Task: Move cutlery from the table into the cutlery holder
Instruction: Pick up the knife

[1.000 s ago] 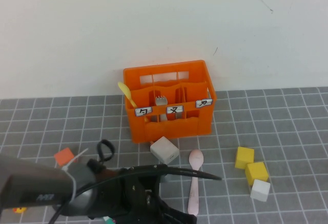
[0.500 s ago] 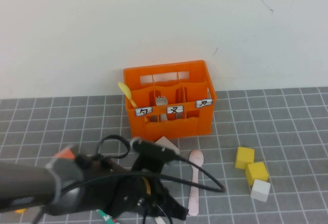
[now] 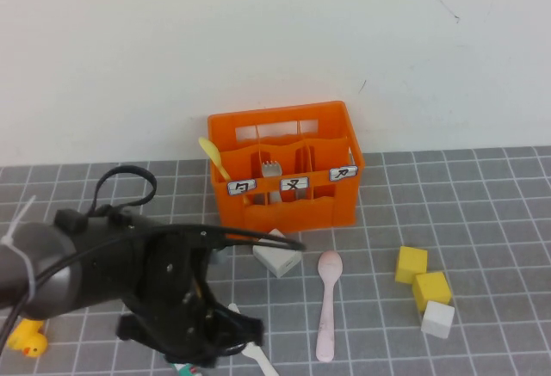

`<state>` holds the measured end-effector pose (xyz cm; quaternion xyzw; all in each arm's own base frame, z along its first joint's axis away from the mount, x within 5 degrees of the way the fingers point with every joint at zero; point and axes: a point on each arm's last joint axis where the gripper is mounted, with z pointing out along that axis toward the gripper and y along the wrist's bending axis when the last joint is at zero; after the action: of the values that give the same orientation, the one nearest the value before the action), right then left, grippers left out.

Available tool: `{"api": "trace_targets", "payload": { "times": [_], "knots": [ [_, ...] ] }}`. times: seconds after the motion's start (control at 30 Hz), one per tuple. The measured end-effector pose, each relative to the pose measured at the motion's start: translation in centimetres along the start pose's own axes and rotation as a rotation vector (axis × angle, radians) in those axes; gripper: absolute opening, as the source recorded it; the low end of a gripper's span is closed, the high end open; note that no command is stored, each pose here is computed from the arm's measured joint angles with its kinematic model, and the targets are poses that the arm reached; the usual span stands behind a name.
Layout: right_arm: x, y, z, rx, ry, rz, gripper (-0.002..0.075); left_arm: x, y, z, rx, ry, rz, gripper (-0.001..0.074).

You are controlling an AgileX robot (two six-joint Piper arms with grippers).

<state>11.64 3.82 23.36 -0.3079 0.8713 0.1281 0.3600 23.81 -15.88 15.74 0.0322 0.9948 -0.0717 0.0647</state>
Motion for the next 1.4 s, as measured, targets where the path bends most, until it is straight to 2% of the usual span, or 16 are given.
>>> {"api": "trace_targets", "payload": {
  "times": [0.2,0.4,0.47,0.67,0.77,1.07,1.27,1.4],
  "knots": [
    [0.0,0.0,0.0,-0.001,-0.003,-0.003,-0.0003,-0.4,-1.6,2.3,0.149,0.035,-0.137,-0.0001],
    [0.0,0.0,0.0,-0.001,-0.003,-0.015,-0.0003,-0.4,-2.2,4.0,0.162,0.062,-0.171,0.0018],
    [0.0,0.0,0.0,-0.001,-0.003,-0.016,-0.0003,-0.3,-2.6,4.1,0.166,0.037,-0.154,0.008],
    [-0.1,-0.1,0.0,0.008,-0.007,-0.016,-0.0003,-0.6,-3.8,4.2,0.189,-0.031,-0.145,0.042],
    [-0.1,-0.1,0.0,0.01,-0.008,-0.016,-0.0003,-0.6,-3.7,5.1,0.166,-0.017,-0.171,0.0496],
    [-0.1,-0.1,0.0,0.012,-0.009,-0.027,-0.0003,-0.6,-3.3,6.7,0.077,0.014,-0.1,0.051],
    [-0.1,-0.1,0.0,0.011,-0.011,-0.025,-0.0003,-0.9,-1.8,6.6,-0.106,0.023,-0.012,0.0505],
    [-0.1,-0.1,0.0,0.011,-0.011,-0.025,-0.0003,-0.7,-1.3,6.5,-0.168,0.034,-0.06,0.0478]
  ]
}}
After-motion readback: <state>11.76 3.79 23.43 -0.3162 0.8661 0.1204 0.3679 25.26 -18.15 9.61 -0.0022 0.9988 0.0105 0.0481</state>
